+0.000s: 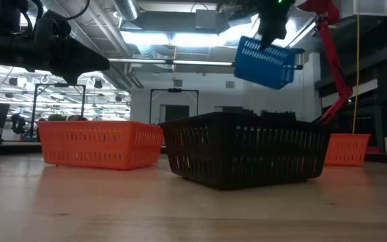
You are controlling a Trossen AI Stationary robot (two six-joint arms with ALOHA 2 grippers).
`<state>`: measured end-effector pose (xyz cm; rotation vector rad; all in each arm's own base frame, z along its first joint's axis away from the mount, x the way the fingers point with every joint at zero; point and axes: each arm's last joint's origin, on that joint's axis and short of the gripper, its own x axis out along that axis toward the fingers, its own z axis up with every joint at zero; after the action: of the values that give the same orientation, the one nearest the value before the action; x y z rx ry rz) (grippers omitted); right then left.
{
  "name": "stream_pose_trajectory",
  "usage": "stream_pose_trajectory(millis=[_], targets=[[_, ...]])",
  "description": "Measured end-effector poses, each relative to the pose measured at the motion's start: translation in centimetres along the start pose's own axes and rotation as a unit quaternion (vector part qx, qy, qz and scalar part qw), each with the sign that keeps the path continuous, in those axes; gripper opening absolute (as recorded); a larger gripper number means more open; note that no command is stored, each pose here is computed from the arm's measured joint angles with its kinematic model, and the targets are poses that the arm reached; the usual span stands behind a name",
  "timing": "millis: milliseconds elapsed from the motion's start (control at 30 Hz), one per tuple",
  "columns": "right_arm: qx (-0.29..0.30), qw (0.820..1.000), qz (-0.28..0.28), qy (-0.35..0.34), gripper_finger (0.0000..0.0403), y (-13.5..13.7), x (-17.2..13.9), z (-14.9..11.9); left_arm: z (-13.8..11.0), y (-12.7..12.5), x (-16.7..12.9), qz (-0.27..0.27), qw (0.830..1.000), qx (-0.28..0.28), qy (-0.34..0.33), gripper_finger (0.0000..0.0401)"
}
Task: Stack baskets by color
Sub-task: Stack the bottom blue basket on top of the top blue basket
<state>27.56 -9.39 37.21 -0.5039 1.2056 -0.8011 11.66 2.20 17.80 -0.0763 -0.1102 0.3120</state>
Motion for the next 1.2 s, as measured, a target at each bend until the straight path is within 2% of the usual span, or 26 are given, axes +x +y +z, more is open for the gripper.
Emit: stream_pose_trajectory(millis=[133, 200, 367, 500, 733, 967, 1200], targets=[[-0.036, 0.995, 0.071, -0.057, 0.0002, -3.6, 3.9, 0.3, 0.0, 0.0, 0.0, 0.0, 1.0, 0.0, 0.0, 0.0082], [-0.029, 0.993, 0.081, -0.076, 0.0002, -5.1, 5.7, 0.1, 0.0, 0.0, 0.0, 0.0, 1.0, 0.0, 0.0, 0.0082], [-0.017, 0.992, 0.113, -0.044, 0.0002, -7.2, 10.5, -1.4, 0.0, 0.0, 0.0, 0.0, 1.0, 0.0, 0.0, 0.0082], [-0.005, 0.983, 0.181, -0.038, 0.0002, -7.3, 14.2, -2.2, 0.0, 0.0, 0.0, 0.0, 1.0, 0.005, 0.0, 0.0082], [-0.055, 0.967, 0.249, 0.015, 0.0002, -5.6, 19.0, -3.2, 0.0, 0.0, 0.0, 0.0, 1.0, 0.009, 0.0, 0.0082], [-0.064, 0.96, 0.271, 0.034, 0.0006, -4.5, 20.6, -3.2, 0.0, 0.0, 0.0, 0.0, 1.0, 0.013, 0.0, 0.0082], [-0.069, 0.963, 0.257, 0.049, 0.0055, -4.5, 20.8, -3.3, 0.0, 0.0, 0.0, 0.0, 1.0, 0.013, 0.001, 0.0082]])
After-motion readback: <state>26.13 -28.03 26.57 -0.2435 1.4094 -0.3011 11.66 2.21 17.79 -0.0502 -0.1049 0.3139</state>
